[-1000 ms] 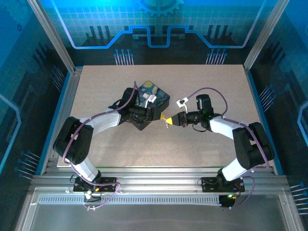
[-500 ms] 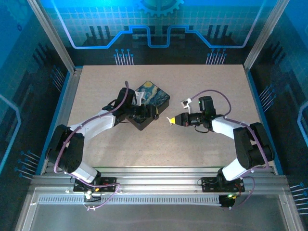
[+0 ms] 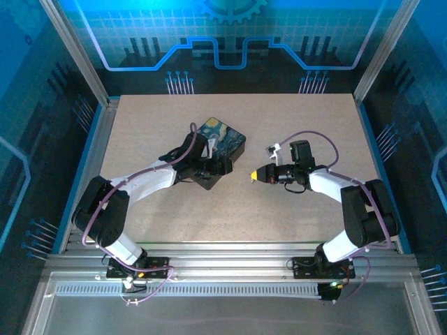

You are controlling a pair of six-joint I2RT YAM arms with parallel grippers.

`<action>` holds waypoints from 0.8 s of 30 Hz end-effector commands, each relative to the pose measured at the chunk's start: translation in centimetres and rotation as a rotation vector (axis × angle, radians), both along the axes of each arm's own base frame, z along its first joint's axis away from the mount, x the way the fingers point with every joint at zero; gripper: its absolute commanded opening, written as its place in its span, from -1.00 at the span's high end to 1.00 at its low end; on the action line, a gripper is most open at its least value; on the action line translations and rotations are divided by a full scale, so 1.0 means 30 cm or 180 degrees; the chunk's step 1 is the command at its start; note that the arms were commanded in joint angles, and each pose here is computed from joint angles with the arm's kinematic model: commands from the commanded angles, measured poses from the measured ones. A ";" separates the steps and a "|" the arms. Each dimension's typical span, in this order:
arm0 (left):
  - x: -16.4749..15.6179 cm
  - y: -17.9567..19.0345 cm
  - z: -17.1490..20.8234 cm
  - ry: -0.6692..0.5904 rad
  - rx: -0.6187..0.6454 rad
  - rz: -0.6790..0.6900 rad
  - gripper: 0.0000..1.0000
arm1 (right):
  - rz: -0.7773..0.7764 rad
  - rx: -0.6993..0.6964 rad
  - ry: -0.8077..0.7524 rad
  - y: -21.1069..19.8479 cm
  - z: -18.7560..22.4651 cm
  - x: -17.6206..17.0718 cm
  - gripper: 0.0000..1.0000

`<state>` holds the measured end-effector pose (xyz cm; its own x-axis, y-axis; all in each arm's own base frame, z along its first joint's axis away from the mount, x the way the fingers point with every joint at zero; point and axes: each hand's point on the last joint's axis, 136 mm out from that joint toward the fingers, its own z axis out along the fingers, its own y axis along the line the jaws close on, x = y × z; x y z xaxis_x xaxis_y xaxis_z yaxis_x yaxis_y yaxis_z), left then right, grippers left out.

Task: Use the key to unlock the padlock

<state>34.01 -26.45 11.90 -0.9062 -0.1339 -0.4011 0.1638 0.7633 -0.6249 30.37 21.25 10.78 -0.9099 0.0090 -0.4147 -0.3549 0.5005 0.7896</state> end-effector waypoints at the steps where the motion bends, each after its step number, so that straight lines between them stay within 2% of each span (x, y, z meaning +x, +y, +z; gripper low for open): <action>1: -0.054 0.125 -0.165 0.0473 0.0698 0.0369 -0.17 | -0.0017 -0.0010 -0.0109 -0.008 0.043 0.022 1.00; 5: -0.052 0.230 -0.197 0.0457 0.1097 0.0599 -0.19 | -0.0005 -0.0024 -0.0106 -0.008 0.042 0.019 1.00; 10: -0.022 0.328 -0.205 0.0416 0.1352 0.0743 -0.20 | -0.0001 -0.0019 -0.0096 -0.008 0.047 0.017 1.00; 17: 0.045 0.464 -0.131 0.0193 0.1806 0.1093 -0.23 | -0.0009 -0.0024 -0.0120 -0.010 0.063 0.013 1.00; 20: 0.050 0.460 -0.107 0.0159 0.1869 0.1234 -0.32 | -0.0013 -0.0021 -0.0129 -0.009 0.069 0.017 1.00; 24: 0.018 0.345 -0.124 0.0042 0.1910 0.1219 -0.37 | -0.0006 -0.0012 -0.0146 -0.005 0.076 0.022 1.00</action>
